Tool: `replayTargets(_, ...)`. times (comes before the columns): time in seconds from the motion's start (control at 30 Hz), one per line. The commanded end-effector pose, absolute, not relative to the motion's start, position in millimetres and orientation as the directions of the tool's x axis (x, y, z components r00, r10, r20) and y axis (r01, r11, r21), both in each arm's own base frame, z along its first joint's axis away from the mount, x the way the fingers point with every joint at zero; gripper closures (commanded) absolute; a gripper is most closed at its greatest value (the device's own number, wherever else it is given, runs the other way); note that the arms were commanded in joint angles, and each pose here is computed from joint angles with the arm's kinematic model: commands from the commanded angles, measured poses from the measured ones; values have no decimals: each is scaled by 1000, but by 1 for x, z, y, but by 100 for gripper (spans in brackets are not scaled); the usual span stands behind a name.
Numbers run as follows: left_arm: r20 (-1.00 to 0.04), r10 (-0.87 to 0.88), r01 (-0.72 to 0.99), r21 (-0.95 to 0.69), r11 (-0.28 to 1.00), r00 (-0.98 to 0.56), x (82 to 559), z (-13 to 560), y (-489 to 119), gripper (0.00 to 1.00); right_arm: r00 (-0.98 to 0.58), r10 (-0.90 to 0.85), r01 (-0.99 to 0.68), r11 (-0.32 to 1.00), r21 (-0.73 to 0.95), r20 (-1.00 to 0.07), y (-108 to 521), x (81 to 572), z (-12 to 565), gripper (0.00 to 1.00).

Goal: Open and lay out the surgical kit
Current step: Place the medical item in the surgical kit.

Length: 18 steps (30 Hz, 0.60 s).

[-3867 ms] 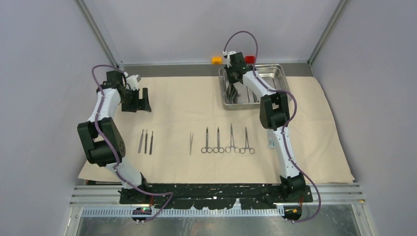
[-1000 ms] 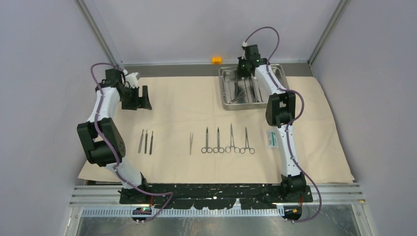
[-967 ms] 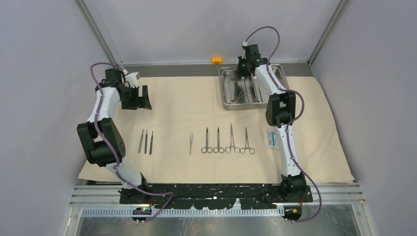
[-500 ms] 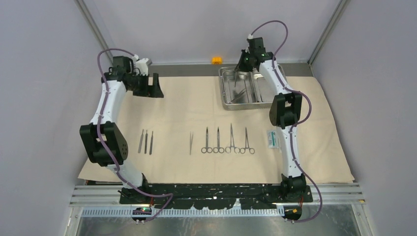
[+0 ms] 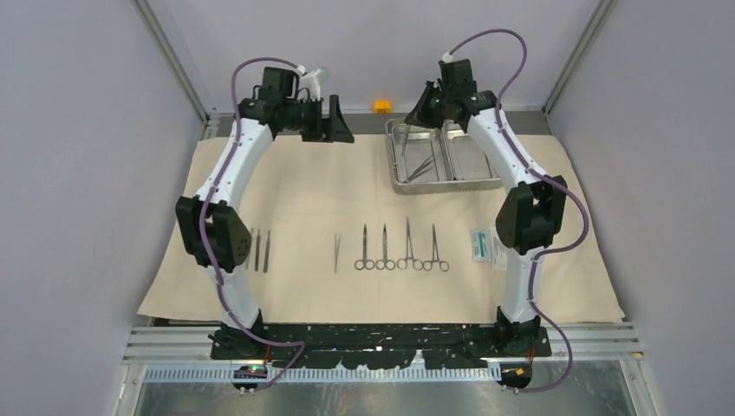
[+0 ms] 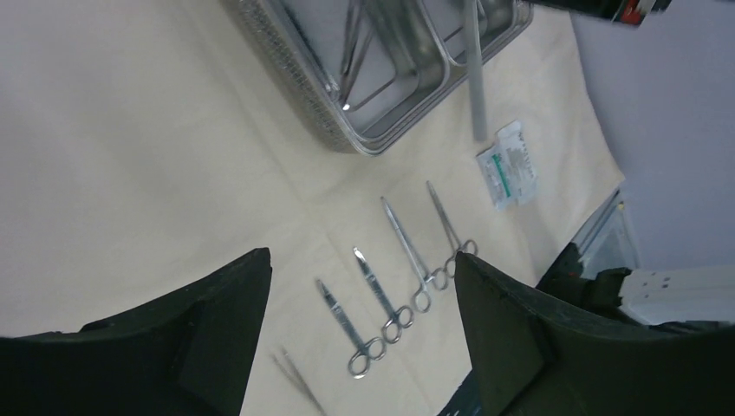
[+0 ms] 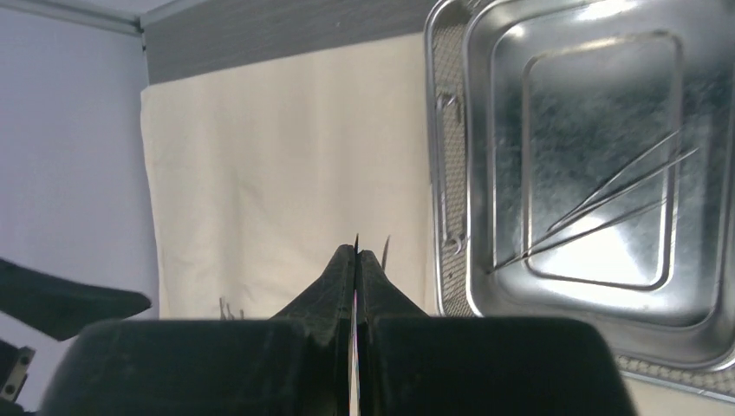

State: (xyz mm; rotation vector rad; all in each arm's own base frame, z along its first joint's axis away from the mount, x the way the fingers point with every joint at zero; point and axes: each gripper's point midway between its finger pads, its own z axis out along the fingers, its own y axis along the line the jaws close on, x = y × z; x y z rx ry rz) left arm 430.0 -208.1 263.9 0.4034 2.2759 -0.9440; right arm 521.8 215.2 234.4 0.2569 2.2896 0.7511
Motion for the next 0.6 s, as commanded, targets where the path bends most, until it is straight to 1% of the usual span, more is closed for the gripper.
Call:
replayTargets(0.0,-618,-31,482,-643,596,-786,426,288,-264,21,-708,412,-57,777,627,-574,241,490,274,99)
replayTargets(0.17,-615,-34,499,-670,550,-788,414,283,-302,21,-695,396,-83,785,614,-600,248,469,285,99)
replayTargets(0.3,-622,-51,506,-679,531,-781,415,276,-321,22,-701,399,-89,774,627,-591,250,460,287,100)
replayTargets(0.5,-600,-68,489,-708,509,-797,418,268,-336,29,-706,406,-88,763,640,-580,251,456,288,100)
replayTargets(0.57,-602,-79,493,-716,495,-794,419,269,-339,33,-709,405,-89,761,643,-578,252,456,287,99)
